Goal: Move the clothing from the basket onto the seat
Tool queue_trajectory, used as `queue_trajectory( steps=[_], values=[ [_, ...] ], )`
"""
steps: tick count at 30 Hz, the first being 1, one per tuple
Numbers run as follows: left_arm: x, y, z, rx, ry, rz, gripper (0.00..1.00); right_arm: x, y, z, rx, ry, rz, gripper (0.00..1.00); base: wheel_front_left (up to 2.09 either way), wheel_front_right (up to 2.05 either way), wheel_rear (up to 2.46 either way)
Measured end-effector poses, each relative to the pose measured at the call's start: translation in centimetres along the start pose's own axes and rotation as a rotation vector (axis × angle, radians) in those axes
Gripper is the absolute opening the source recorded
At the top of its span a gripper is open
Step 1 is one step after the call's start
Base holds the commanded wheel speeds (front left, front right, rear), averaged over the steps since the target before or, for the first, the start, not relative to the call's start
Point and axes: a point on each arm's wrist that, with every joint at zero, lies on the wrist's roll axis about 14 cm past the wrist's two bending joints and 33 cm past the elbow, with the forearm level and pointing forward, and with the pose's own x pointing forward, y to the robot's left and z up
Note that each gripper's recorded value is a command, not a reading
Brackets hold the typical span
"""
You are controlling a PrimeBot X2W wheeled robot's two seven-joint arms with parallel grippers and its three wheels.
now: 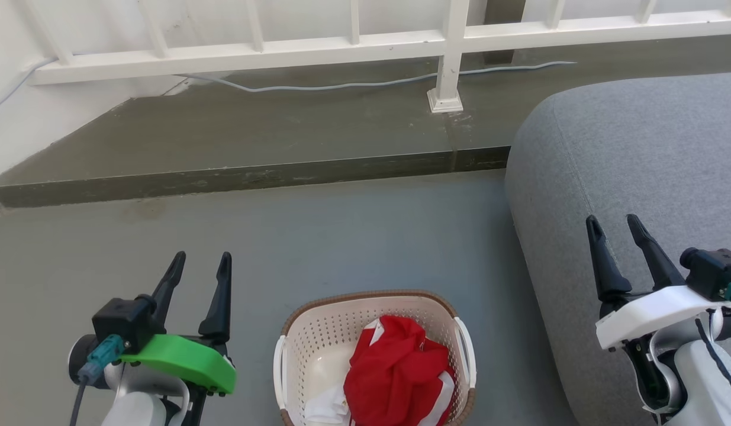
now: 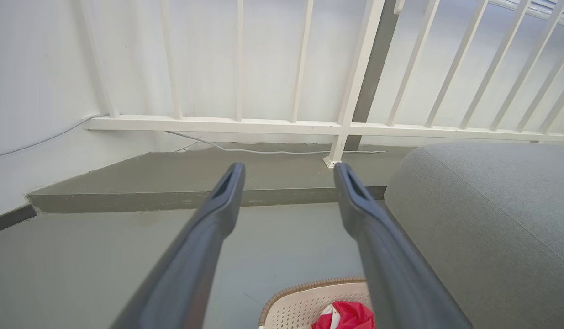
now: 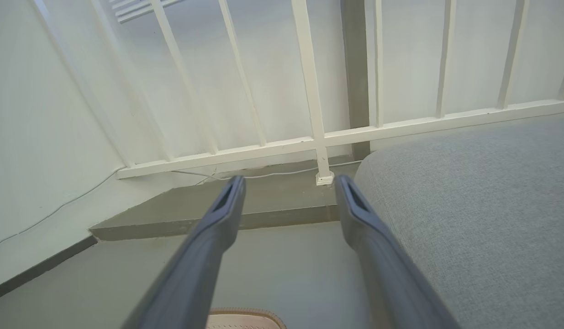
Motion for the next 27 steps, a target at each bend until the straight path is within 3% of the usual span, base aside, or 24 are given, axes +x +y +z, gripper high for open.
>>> queue_trajectory(
  steps=[14,27],
  values=[
    [-0.1,0.1,-0.9,0.099,-0.004,0.025,1.00,0.0,0.7,0.4,-0.137,-0.039,0.037,1.00,0.00,0.00,0.00],
    [-0.3,0.6,-1.5,0.108,0.014,0.041,1.00,0.0,0.5,-0.3,-0.125,-0.019,0.027,1.00,0.00,0.00,0.00]
  ],
)
